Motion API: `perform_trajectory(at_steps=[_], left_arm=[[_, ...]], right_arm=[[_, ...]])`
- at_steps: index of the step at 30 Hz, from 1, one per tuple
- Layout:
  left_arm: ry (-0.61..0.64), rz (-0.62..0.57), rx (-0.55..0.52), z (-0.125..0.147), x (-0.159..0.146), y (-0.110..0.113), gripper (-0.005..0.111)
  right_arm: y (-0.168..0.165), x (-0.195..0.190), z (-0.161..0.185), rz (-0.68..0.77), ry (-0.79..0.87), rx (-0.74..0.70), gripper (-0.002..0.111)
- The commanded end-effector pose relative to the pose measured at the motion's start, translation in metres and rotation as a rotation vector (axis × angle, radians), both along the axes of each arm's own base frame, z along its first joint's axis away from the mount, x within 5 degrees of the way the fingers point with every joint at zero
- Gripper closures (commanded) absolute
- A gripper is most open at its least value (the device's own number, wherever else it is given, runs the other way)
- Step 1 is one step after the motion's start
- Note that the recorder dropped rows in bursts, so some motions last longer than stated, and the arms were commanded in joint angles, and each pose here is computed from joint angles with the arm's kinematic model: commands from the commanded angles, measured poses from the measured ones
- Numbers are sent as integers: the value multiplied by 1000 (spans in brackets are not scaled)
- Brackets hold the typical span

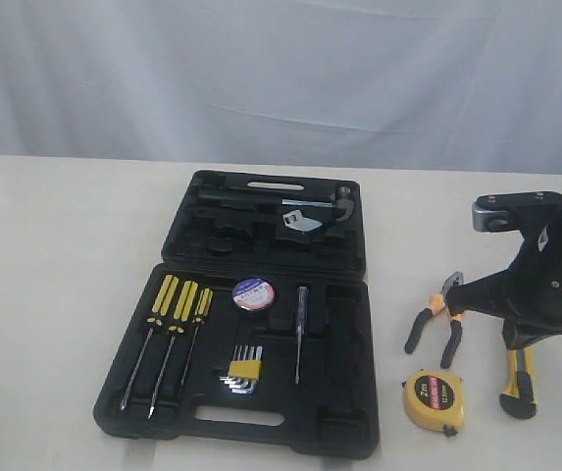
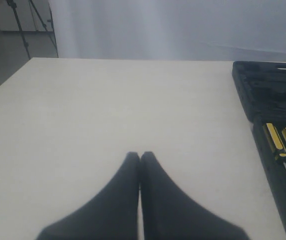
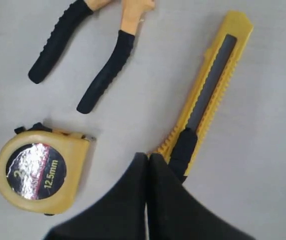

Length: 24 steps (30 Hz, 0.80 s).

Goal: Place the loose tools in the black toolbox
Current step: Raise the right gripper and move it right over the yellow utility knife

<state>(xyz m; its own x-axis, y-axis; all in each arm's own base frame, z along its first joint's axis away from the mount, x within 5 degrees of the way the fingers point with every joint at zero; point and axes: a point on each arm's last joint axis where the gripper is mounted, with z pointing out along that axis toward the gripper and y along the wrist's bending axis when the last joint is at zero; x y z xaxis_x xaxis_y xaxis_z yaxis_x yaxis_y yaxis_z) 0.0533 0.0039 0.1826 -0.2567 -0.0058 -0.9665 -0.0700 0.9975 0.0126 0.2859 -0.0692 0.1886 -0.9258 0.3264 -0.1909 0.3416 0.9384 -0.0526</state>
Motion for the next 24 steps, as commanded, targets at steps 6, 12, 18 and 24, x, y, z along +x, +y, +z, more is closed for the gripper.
perform_trajectory(at_steps=[6,12,18,24], left_arm=[[-5,-3,-5,0,0,0,107],[-5,-3,-5,0,0,0,107],[-5,-3,-5,0,0,0,107],[-5,-3,-5,0,0,0,107]], right_arm=[[-12,-1,-2,-97,13,-99,109],[-13,7,-4,-70,-51,-101,109],[-14,19,-30,-38,-51,-98,109],[-15,28,-64,-16,-20,-85,109]])
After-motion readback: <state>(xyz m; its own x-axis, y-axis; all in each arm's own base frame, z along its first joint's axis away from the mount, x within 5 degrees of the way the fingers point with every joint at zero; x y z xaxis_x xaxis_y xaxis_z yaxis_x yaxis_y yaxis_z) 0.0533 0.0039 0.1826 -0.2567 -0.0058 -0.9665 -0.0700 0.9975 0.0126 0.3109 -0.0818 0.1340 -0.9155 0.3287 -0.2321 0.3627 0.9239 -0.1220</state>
